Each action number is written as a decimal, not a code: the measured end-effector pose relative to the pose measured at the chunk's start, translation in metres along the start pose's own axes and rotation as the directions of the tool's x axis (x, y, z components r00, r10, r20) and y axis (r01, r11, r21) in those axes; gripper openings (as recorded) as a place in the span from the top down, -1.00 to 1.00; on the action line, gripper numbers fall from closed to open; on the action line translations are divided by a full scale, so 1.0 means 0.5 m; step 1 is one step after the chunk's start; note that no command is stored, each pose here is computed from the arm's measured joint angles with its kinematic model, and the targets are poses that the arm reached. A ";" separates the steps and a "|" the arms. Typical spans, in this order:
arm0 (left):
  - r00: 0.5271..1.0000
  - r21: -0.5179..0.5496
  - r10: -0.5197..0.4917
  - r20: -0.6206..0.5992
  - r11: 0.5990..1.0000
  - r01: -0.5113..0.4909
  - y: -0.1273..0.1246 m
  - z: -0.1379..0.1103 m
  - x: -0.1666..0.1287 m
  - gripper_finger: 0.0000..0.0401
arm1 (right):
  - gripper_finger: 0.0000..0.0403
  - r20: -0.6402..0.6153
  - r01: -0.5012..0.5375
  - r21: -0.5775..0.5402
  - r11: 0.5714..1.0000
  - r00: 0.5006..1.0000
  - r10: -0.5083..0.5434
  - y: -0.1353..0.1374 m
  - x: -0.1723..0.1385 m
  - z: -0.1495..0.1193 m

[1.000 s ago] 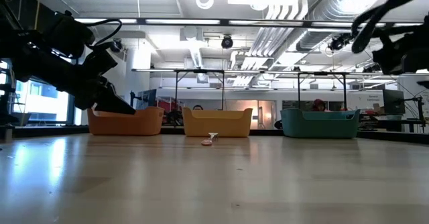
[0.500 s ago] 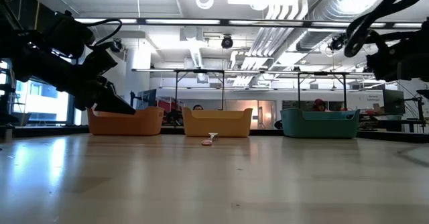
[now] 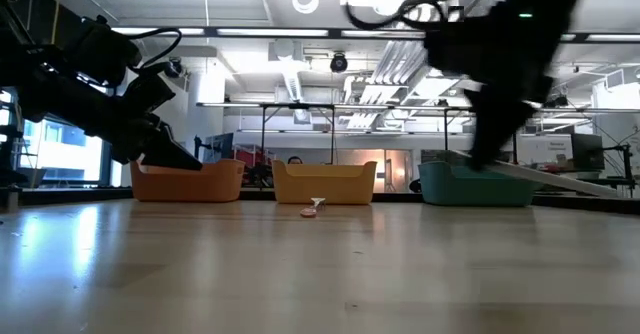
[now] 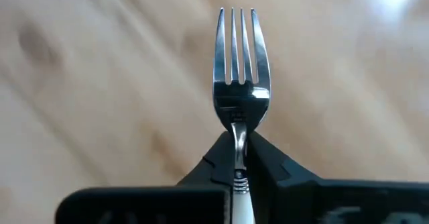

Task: Sort silverware by color (type)
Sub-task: Put the white fork into the yellow bin, then put the orange fork into the green bin

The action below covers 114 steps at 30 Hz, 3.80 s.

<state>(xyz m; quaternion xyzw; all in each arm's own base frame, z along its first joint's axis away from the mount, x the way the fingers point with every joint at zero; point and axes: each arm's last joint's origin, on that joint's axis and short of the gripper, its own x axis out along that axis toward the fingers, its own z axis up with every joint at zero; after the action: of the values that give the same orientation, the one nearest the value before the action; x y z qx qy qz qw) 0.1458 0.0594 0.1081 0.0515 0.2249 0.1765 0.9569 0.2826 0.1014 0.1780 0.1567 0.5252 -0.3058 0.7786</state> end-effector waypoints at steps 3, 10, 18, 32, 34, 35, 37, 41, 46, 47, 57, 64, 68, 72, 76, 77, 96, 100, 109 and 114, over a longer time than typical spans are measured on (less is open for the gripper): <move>1.000 0.000 0.001 0.007 1.000 -0.001 0.000 0.001 0.000 1.00 | 0.99 0.083 0.041 -0.105 0.994 0.996 -0.032 -0.022 0.004 0.073; 1.000 -0.001 0.018 0.005 1.000 -0.018 0.001 0.002 0.000 1.00 | 1.00 0.257 0.130 -0.303 0.944 0.965 -0.050 -0.119 0.043 0.244; 0.999 -0.002 0.025 0.025 1.000 -0.025 0.002 0.006 0.000 1.00 | 1.00 0.463 0.078 -0.483 0.872 0.868 0.178 -0.249 0.077 0.388; 0.996 -0.016 0.035 0.079 0.999 -0.034 0.004 0.016 0.000 1.00 | 1.00 0.455 0.142 -0.548 0.824 0.878 0.151 -0.330 0.181 0.502; 0.996 -0.023 0.035 0.079 0.999 -0.033 0.004 0.016 0.000 1.00 | 1.00 0.431 0.127 -0.553 0.823 0.890 0.153 -0.330 0.200 0.515; 0.996 -0.026 0.035 0.079 0.999 -0.033 0.004 0.016 0.000 1.00 | 1.00 0.416 0.120 -0.554 0.824 0.897 0.149 -0.330 0.211 0.518; 0.996 -0.030 0.035 0.079 0.999 -0.032 0.005 0.016 0.000 1.00 | 1.00 0.371 0.102 -0.559 0.823 0.918 0.139 -0.333 0.234 0.520; 0.995 -0.032 0.031 0.096 0.999 -0.029 0.005 0.019 -0.001 1.00 | 1.00 0.307 0.067 -0.543 0.837 0.944 0.123 -0.345 0.271 0.523; 0.991 -0.043 0.010 0.131 0.999 -0.005 0.009 0.023 -0.002 1.00 | 0.94 0.260 0.038 -0.500 0.865 0.959 0.109 -0.359 0.305 0.519; 0.991 -0.048 0.004 0.136 0.999 0.003 0.011 0.023 -0.002 1.00 | 0.90 0.257 0.039 -0.498 0.866 0.961 0.104 -0.361 0.307 0.518; 0.985 -0.061 -0.008 0.170 0.998 0.019 0.023 0.027 -0.004 1.00 | 0.27 0.289 0.133 -0.457 0.879 0.957 0.006 -0.355 0.240 0.523; 0.981 -0.037 -0.059 0.184 0.997 0.067 0.021 0.028 -0.004 1.00 | 0.26 0.170 -0.066 -0.401 0.914 0.975 0.144 -0.303 0.193 0.480; 0.981 -0.029 -0.060 0.185 0.997 0.066 0.021 0.028 -0.004 1.00 | 0.37 0.132 -0.161 -0.364 0.917 0.966 0.222 -0.262 0.229 0.427; 0.979 -0.019 -0.064 0.194 0.997 0.069 0.021 0.030 -0.005 1.00 | 0.44 0.095 -0.195 -0.323 0.926 0.967 0.237 -0.225 0.255 0.373; 0.974 0.002 -0.076 0.212 0.997 0.077 0.021 0.033 -0.008 1.00 | 0.45 0.103 -0.166 -0.242 0.956 0.975 0.195 -0.195 0.251 0.356; 0.972 0.010 -0.090 0.219 0.996 0.090 0.020 0.035 -0.009 1.00 | 0.45 0.110 -0.171 -0.218 0.961 0.974 0.199 -0.186 0.249 0.354; 0.964 0.021 -0.096 0.249 0.995 0.093 0.057 0.036 -0.035 1.00 | 0.36 0.249 -0.176 0.084 0.981 0.957 0.151 -0.095 0.248 0.334; 0.961 0.022 -0.108 0.254 0.994 0.105 0.067 0.035 -0.043 1.00 | 0.14 0.246 -0.144 0.120 0.982 0.963 0.111 -0.081 0.272 0.321; 0.966 0.004 -0.076 0.246 0.997 0.077 0.084 0.029 -0.055 1.00 | 0.03 0.263 -0.087 0.156 0.984 0.964 0.043 -0.072 0.282 0.312; 0.967 0.004 -0.071 0.244 0.997 0.072 0.085 0.029 -0.057 1.00 | 0.32 0.246 -0.065 0.147 0.987 0.969 0.027 -0.072 0.292 0.307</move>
<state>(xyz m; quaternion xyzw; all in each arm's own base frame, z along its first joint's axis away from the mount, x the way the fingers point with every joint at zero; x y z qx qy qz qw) 0.1153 0.0884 0.1402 0.0625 0.1068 0.1349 0.9831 0.4085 -0.0583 0.1087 0.1902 0.3969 -0.3440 0.8294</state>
